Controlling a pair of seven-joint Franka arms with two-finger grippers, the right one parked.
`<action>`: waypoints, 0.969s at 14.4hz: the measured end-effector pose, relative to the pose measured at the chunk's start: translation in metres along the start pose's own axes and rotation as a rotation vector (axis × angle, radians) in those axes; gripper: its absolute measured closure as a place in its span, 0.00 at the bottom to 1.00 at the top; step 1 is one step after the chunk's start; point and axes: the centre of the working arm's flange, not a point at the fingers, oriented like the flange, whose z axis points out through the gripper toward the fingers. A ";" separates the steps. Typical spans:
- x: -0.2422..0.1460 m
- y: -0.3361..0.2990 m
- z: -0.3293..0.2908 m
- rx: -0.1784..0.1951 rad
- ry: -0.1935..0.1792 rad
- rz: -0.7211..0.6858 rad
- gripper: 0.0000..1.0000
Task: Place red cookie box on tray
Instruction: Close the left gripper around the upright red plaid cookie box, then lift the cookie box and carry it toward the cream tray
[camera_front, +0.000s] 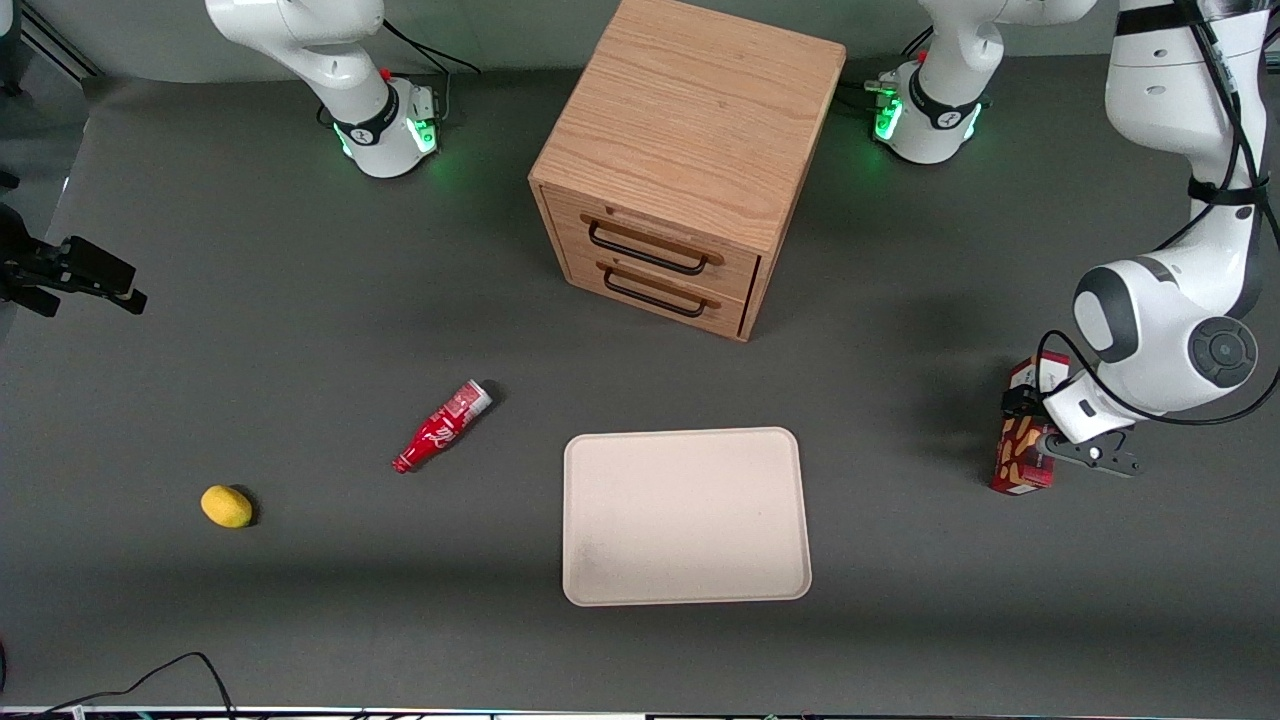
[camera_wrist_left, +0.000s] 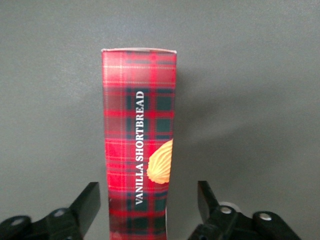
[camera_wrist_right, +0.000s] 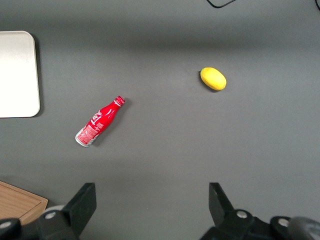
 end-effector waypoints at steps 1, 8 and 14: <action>0.000 0.001 0.000 -0.001 0.001 0.001 0.29; 0.001 0.002 0.000 0.000 0.004 0.013 0.70; 0.004 0.006 -0.009 -0.008 0.005 0.026 0.71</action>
